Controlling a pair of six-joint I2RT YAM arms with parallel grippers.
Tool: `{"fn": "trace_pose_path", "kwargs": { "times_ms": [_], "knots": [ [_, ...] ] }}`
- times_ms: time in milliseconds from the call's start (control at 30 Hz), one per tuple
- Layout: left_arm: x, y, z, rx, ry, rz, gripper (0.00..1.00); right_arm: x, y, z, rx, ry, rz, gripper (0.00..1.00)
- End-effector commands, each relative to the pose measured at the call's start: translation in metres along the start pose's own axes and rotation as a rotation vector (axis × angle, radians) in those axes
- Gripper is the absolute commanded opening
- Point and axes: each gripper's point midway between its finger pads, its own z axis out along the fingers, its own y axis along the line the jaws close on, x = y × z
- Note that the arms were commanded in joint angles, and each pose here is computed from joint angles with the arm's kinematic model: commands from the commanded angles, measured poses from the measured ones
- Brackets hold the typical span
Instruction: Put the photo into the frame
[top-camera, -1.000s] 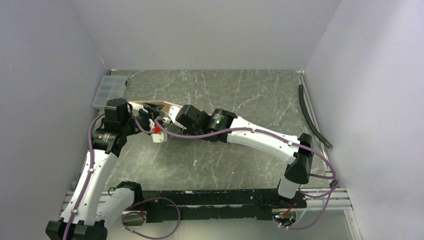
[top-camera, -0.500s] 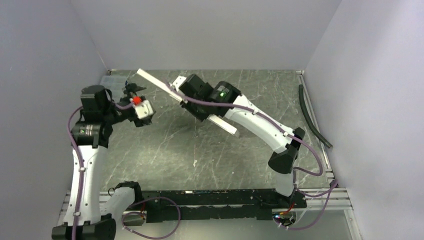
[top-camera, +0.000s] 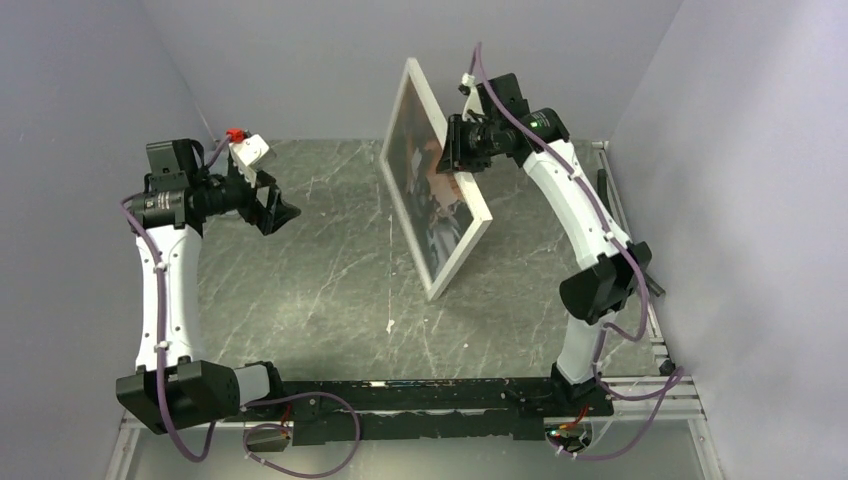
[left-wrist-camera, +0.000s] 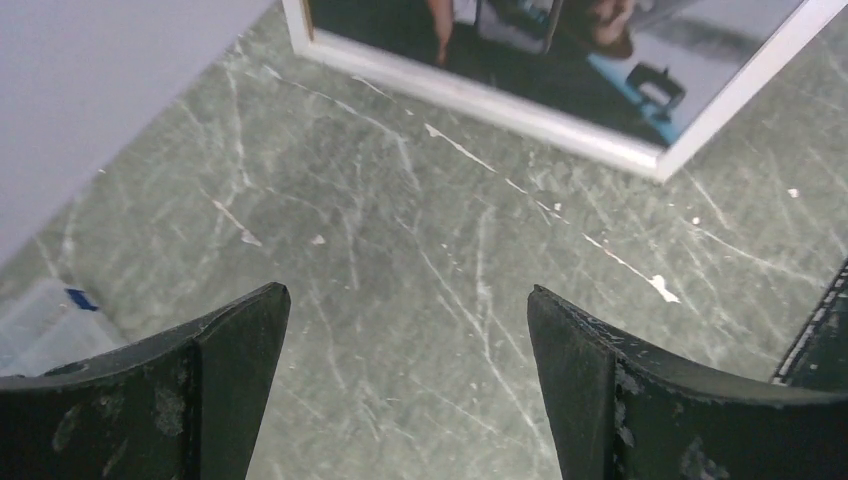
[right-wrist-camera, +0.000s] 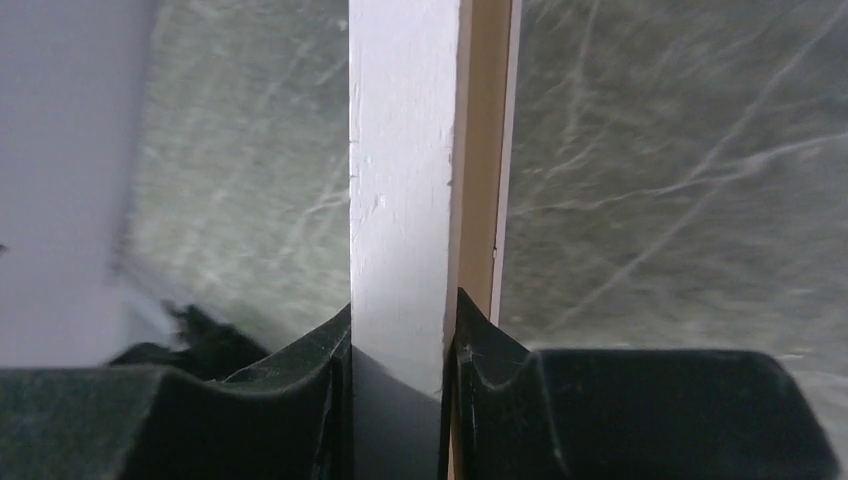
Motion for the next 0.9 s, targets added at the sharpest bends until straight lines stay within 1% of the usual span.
{"fn": "trace_pose_path", "kwargs": {
  "times_ms": [0,67,133,300,367,500,667,767,833,867],
  "knots": [
    [-0.007,-0.015,0.000,0.026,-0.060,-0.117,0.94,0.001,0.033,0.027,-0.338,0.109,0.327,0.04],
    [-0.003,-0.017,0.002,0.032,-0.066,-0.126,0.94,-0.004,0.018,0.027,-0.352,0.099,0.392,0.04],
    [0.001,-0.019,0.004,0.035,-0.068,-0.131,0.94,-0.005,0.008,0.027,-0.354,0.091,0.423,0.04],
    [0.018,-0.023,0.011,0.062,-0.034,-0.177,0.94,0.013,-0.006,0.032,-0.329,0.098,0.431,0.04],
    [0.028,-0.021,0.014,0.063,-0.006,-0.198,0.94,0.032,-0.015,0.039,-0.311,0.101,0.439,0.04],
    [0.049,-0.020,0.020,0.079,0.048,-0.230,0.94,0.062,-0.027,0.049,-0.318,0.046,0.438,0.04],
    [0.066,-0.024,0.024,0.108,0.103,-0.261,0.94,0.113,-0.039,0.063,-0.331,0.070,0.448,0.04],
    [0.074,-0.022,0.026,0.092,0.127,-0.288,0.94,0.141,-0.045,0.067,-0.332,0.072,0.442,0.04],
    [0.079,-0.023,0.027,0.088,0.134,-0.311,0.94,0.159,-0.054,0.070,-0.303,0.069,0.440,0.07],
    [0.080,-0.024,0.027,0.088,0.136,-0.320,0.94,0.167,-0.059,0.072,-0.278,0.070,0.440,0.11]
  ]
}}
